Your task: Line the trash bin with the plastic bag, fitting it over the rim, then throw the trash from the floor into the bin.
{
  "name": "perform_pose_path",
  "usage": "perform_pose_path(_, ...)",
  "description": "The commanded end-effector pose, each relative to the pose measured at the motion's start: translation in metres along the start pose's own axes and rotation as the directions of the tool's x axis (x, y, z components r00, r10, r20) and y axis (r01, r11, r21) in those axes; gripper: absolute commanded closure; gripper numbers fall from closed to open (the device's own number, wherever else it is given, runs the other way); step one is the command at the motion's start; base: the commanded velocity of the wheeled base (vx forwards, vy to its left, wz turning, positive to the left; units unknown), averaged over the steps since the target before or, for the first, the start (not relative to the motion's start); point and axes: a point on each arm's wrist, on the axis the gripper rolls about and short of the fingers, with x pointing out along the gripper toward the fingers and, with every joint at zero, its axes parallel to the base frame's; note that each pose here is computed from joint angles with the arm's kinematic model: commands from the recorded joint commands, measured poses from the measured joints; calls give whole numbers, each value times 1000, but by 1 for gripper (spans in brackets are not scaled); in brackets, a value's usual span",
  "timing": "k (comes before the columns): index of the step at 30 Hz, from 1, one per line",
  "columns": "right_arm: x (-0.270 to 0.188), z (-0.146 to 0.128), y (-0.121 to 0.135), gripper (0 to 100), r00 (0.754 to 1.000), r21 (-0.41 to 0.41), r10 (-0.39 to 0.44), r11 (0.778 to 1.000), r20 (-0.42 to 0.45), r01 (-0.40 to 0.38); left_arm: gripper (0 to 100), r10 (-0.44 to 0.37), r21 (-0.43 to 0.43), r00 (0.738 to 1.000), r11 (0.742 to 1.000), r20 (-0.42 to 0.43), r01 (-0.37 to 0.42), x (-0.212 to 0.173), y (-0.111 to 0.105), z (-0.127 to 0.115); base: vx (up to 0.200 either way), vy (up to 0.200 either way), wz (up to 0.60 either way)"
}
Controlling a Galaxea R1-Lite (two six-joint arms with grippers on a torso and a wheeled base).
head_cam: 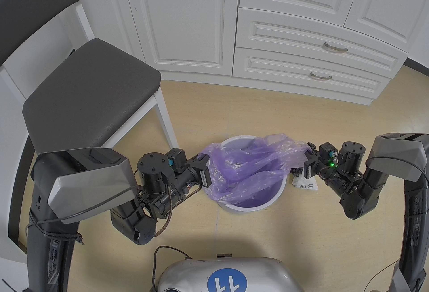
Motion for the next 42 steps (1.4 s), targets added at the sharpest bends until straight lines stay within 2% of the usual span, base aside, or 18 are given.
perform_pose_path(1, -1, -5, -15, 100, 999, -23, -36, 999, -21, 36, 100, 13, -3, 1000, 1000, -22, -13, 5, 7, -15, 0, 0, 0)
perform_pose_path(10, -3, -16, -37, 100, 994, -93, -87, 992, -71, 81, 100, 51, 0, 999, 999, -15, -51, 7, 25, -14, 0, 0, 0)
perform_pose_path(23, -1, -24, -39, 100, 992, -95, -93, 992, -91, 84, 100, 109, 32, 994, 994, -15, -108, 3, 48, -12, 0, 0, 0)
perform_pose_path(28, 0, -27, -45, 100, 989, -96, -109, 990, -95, 100, 100, 136, 86, 990, 987, -30, -133, -1, 63, -14, 0, 0, 0)
perform_pose_path(33, 1, -29, -49, 100, 987, -94, -114, 990, -109, 104, 100, 125, 99, 990, 988, -60, -119, -7, 73, -18, 0, 0, 0)
perform_pose_path(42, -1, -28, -53, 100, 986, -95, -125, 989, -110, 115, 100, 134, 97, 989, 987, -61, -128, -9, 79, -17, 0, 0, 0)
